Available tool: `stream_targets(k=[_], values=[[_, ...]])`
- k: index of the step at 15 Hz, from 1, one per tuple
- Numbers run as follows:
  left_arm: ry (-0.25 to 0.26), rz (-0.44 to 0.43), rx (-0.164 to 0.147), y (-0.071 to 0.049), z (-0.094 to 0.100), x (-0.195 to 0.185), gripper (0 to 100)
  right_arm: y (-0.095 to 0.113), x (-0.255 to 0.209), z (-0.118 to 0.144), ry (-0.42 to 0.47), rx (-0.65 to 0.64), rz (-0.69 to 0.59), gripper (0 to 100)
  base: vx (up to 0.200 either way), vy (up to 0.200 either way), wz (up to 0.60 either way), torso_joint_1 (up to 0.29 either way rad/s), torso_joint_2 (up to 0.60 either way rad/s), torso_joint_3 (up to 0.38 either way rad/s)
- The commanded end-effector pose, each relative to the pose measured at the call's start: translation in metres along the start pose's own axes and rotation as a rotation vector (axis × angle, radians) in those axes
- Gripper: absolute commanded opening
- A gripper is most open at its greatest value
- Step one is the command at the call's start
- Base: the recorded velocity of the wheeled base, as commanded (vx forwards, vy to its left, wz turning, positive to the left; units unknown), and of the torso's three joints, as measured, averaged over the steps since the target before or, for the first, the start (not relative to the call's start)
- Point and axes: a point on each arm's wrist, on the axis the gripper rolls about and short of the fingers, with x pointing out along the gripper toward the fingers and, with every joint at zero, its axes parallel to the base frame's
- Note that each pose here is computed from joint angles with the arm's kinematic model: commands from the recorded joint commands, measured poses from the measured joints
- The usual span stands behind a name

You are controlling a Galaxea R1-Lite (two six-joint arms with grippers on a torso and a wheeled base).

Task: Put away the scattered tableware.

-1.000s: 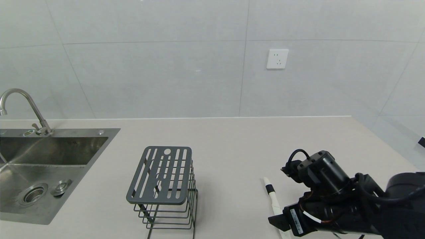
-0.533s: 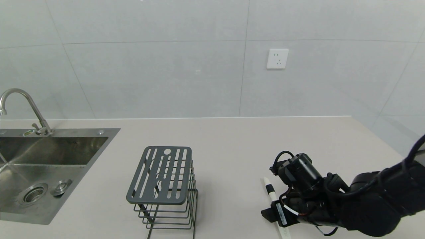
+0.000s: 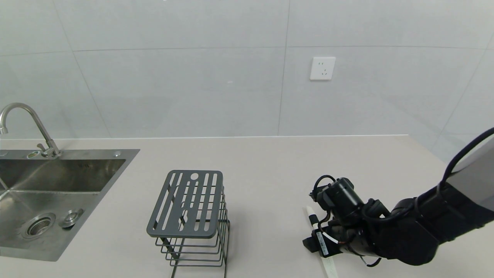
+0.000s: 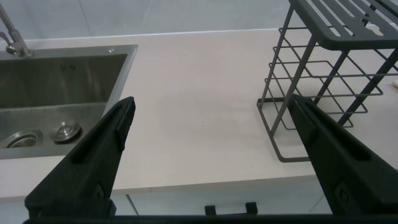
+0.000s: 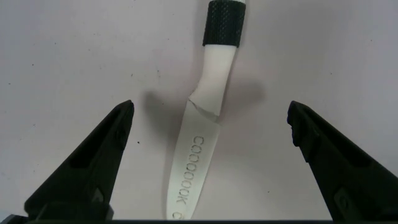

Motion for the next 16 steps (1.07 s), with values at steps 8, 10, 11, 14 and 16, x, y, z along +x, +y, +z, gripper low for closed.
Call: stream_targets(k=[8, 10, 11, 14, 16], values=[[0.001, 0.001, -0.002, 0.0, 0.0, 0.0, 100, 0.008, 0.004, -0.007, 0.021, -0.027, 0.011, 100, 0.0, 0.0, 0.0, 0.0, 0.0, 0.0], [0.001, -0.001, -0.002, 0.0, 0.0, 0.0, 100, 0.009, 0.006, -0.007, 0.025, -0.031, 0.011, 100, 0.0, 0.0, 0.0, 0.0, 0.0, 0.0], [0.001, 0.002, 0.0, 0.0, 0.0, 0.0, 100, 0.009, 0.008, -0.009, 0.033, -0.031, 0.008, 100, 0.0, 0.0, 0.0, 0.0, 0.0, 0.0], [0.001, 0.002, -0.002, 0.0, 0.0, 0.0, 100, 0.01, 0.014, -0.008, 0.016, -0.024, 0.015, 0, 0.0, 0.0, 0.0, 0.0, 0.0, 0.0], [0.001, 0.002, -0.002, 0.0, 0.0, 0.0, 100, 0.009, 0.016, -0.012, 0.012, -0.023, 0.018, 0, 0.0, 0.0, 0.0, 0.0, 0.0, 0.0]])
